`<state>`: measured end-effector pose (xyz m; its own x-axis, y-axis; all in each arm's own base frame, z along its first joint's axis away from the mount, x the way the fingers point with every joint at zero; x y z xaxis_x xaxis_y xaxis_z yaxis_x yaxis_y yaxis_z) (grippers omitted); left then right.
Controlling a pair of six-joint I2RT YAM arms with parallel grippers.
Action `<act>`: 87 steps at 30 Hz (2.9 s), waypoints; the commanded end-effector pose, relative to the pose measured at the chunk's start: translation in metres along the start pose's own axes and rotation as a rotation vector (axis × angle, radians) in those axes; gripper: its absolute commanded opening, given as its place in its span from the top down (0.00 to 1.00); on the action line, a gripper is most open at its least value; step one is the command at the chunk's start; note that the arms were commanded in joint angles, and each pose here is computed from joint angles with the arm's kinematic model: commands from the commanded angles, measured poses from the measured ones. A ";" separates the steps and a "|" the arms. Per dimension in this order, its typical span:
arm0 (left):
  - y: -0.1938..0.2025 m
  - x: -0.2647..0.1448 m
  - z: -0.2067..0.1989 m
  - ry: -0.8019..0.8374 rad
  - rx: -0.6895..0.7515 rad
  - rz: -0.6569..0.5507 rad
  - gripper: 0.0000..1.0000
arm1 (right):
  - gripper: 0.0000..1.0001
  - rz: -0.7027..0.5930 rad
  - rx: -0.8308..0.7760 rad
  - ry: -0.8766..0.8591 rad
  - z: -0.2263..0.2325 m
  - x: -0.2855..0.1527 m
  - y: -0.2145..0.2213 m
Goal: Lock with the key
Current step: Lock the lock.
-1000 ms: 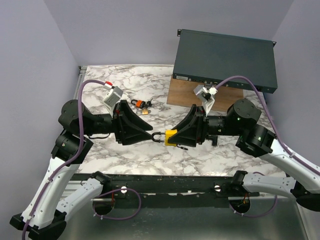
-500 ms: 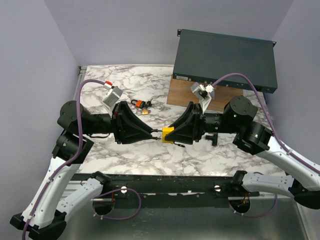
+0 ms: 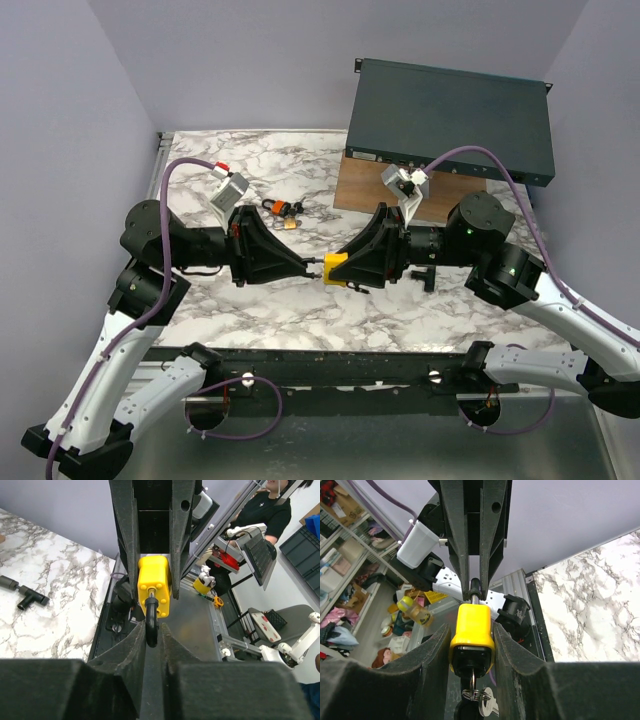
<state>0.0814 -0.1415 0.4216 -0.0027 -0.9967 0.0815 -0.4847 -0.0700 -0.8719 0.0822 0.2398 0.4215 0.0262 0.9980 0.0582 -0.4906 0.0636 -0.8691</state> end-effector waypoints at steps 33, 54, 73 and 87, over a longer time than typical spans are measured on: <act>-0.031 -0.022 -0.059 -0.126 0.159 -0.290 1.00 | 0.41 -0.166 -0.188 -0.144 0.019 0.014 -0.042; -0.039 -0.022 -0.063 -0.136 0.150 -0.336 1.00 | 0.41 -0.143 -0.196 -0.147 0.004 0.028 -0.033; -0.036 -0.019 -0.055 -0.145 0.118 -0.328 1.00 | 0.51 -0.152 -0.175 -0.197 0.009 0.026 -0.031; -0.030 -0.016 -0.044 -0.153 0.093 -0.299 1.00 | 0.90 -0.130 -0.132 -0.192 0.009 0.025 -0.028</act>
<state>0.0536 -0.1199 0.4644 0.2575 -0.9342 0.2467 -0.3909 -0.3342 -0.8576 0.0932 0.2661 0.4496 -0.0645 0.9657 0.2517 -0.3694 0.2112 -0.9050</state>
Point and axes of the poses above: each gripper's point midway between its finger pads, its own x axis out along the fingers, its own z axis along the line the jaws close on, y = z × x, the point moved 9 cm from there along -x, back along the fingers, and after that the axes turned 1 degree about x, right-handed, at the moved point
